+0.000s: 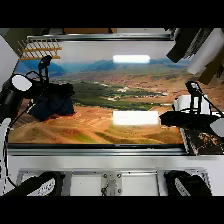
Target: Fold the clothes and pants, and hang the long-sleeved shirts on hangers.
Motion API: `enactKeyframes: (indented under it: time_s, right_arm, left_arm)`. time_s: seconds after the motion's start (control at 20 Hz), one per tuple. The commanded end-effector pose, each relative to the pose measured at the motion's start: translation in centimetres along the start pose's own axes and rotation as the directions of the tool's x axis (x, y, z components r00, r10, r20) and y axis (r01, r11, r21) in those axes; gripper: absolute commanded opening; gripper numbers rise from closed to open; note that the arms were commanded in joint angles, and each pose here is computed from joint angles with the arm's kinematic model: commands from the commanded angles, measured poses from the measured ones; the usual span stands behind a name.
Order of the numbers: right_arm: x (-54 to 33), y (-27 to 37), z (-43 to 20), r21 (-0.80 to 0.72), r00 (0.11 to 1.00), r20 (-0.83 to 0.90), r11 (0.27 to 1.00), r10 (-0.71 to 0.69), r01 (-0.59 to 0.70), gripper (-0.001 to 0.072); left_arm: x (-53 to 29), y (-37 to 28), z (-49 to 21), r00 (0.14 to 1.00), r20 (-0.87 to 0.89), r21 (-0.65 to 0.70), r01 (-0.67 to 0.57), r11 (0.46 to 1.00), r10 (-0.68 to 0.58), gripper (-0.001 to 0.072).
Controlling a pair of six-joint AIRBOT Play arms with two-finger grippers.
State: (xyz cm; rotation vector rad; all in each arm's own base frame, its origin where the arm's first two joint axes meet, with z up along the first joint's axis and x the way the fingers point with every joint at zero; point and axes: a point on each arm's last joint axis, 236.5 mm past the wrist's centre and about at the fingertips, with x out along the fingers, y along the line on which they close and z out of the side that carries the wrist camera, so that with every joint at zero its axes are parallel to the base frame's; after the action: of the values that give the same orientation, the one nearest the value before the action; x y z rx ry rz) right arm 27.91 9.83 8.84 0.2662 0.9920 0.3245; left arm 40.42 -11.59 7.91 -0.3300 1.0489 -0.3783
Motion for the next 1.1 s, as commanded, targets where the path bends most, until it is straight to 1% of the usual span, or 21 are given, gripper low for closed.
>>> enactKeyframes:
  time_s: [0.0, 0.35, 0.4, 0.45, 0.5, 0.55, 0.6, 0.65, 0.7, 0.75, 0.8, 0.85, 0.95, 1.05]
  right_arm:
    - [0.0, 0.0, 0.0, 0.000, 1.000, -0.001, 1.000, 0.001, -0.001, 0.0020]
    - [0.0, 0.0, 0.0, 0.000, 1.000, -0.001, 1.000, 0.001, -0.001, 0.0020]
    - [0.0, 0.0, 0.0, 0.000, 1.000, -0.001, 1.000, 0.001, -0.001, 0.0020]
    - [0.0, 0.0, 0.0, 0.000, 1.000, -0.001, 1.000, 0.001, -0.001, 0.0019]
    - [0.0, 0.0, 0.0, 0.000, 1.000, -0.001, 1.000, 0.001, -0.001, 0.0020]
    - [0.0, 0.0, 0.0, 0.000, 1.000, -0.001, 1.000, 0.001, -0.001, 0.0019]
    - [0.0, 0.0, 0.0, 0.000, 1.000, -0.001, 1.000, 0.001, -0.001, 0.0020]
    - [0.0, 0.0, 0.0, 0.000, 1.000, -0.001, 1.000, 0.001, -0.001, 0.0020]
    - [0.0, 0.0, 0.0, 0.000, 1.000, -0.002, 1.000, 0.001, -0.001, 0.0019]
    - [0.0, 0.0, 0.0, 0.000, 1.000, -0.001, 1.000, 0.001, -0.001, 0.0019]
    - [0.0, 0.0, 0.0, 0.000, 1.000, -0.001, 1.000, 0.001, -0.001, 0.0020]
    - [0.0, 0.0, 0.0, 0.000, 1.000, -0.001, 1.000, 0.001, -0.001, 0.0020]
    - [0.0, 0.0, 0.0, 0.000, 1.000, -0.001, 1.000, 0.001, -0.001, 0.0020]
    - [0.0, 0.0, 0.0, 0.000, 1.000, -0.001, 1.000, 0.001, -0.001, 0.0020]
  left_arm:
    - [0.0, 0.0, 0.0, 1.000, 0.000, 0.000, 0.000, 1.000, 0.000, 0.0008]
    - [0.0, 0.0, -0.2, 1.000, -0.007, 0.002, 0.000, 1.000, 0.000, 0.0009]
    - [0.0, 0.3, 0.3, 1.000, 0.013, 0.012, -0.011, 1.000, 0.011, 0.0028]
    - [-0.5, 1.2, 1.2, 0.998, 0.041, 0.058, -0.048, 0.997, 0.046, 0.0415]
    - [-1.2, 2.6, 2.2, 0.993, 0.068, 0.084, -0.104, 0.991, 0.098, 0.0720]
    - [-2.4, 4.7, 3.4, 0.980, 0.097, 0.108, -0.185, 0.977, 0.174, 0.0718]
    - [-3.8, 7.4, 4.5, 0.954, 0.120, 0.124, -0.289, 0.949, 0.275, 0.0717]
    - [-5.3, 10.5, 5.4, 0.915, 0.132, 0.109, -0.395, 0.912, 0.381, 0.0717]
    - [-6.7, 13.8, 5.8, 0.865, 0.127, 0.081, -0.497, 0.864, 0.486, 0.0717]
    - [-7.6, 16.8, 5.8, 0.819, 0.103, 0.053, -0.572, 0.819, 0.565, 0.0717]
    - [-7.7, 19.1, 5.4, 0.792, 0.069, 0.021, -0.608, 0.793, 0.606, 0.0717]
    - [-7.1, 20.9, 4.6, 0.784, 0.026, -0.018, -0.620, 0.785, 0.620, 0.0717]
    - [-4.6, 24.1, 2.2, 0.778, -0.093, -0.079, -0.628, 0.775, 0.621, 0.0717]
    - [-2.0, 25.9, -0.2, 0.769, -0.202, -0.077, -0.630, 0.773, 0.606, 0.0717]
